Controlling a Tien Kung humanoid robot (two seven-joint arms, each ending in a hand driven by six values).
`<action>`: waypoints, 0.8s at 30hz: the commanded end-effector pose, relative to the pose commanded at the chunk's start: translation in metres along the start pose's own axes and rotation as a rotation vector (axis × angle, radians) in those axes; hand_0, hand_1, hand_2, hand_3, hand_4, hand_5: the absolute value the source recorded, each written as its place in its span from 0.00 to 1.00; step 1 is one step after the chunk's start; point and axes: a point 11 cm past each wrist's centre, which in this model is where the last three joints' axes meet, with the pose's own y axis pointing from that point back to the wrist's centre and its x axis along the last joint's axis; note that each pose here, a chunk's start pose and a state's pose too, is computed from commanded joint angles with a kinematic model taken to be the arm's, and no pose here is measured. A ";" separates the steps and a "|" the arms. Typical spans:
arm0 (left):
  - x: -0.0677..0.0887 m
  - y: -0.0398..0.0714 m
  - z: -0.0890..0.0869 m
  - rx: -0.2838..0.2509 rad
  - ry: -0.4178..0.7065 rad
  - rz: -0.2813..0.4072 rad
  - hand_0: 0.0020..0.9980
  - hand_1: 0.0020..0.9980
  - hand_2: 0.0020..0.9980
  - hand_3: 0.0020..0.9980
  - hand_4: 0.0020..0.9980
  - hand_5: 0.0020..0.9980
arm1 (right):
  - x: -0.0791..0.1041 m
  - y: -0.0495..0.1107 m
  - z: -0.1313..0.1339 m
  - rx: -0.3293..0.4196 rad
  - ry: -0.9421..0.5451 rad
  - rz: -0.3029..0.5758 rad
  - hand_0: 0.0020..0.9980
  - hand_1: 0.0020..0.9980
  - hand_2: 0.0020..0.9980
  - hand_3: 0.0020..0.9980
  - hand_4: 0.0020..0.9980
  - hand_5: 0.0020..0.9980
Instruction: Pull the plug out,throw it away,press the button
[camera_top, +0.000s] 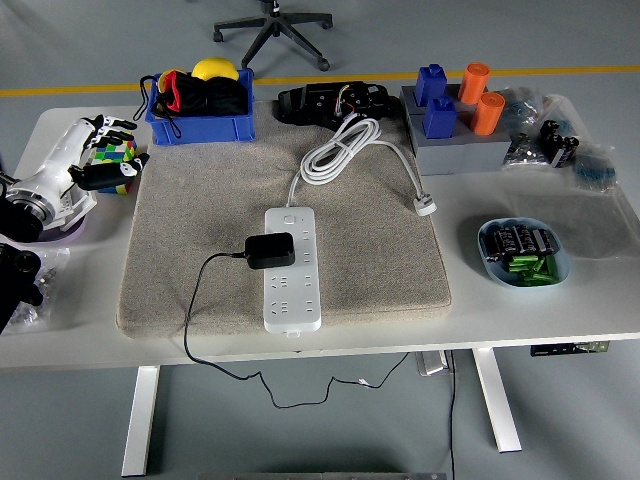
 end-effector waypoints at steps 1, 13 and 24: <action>-0.004 0.001 0.003 -0.012 -0.004 -0.015 0.80 0.77 0.73 0.75 0.71 0.22 | 0.000 0.000 0.000 0.000 0.000 -0.001 0.75 0.66 0.65 0.61 0.65 0.48; -0.063 0.014 0.039 -0.155 -0.120 -0.242 0.83 0.82 0.77 0.82 0.94 0.17 | 0.000 0.000 0.002 -0.001 -0.002 -0.003 0.75 0.66 0.65 0.61 0.65 0.48; -0.106 0.017 0.052 -0.200 -0.134 -0.340 0.83 0.83 0.77 0.81 0.98 0.10 | -0.001 0.000 0.002 -0.003 0.006 -0.006 0.75 0.66 0.65 0.61 0.65 0.48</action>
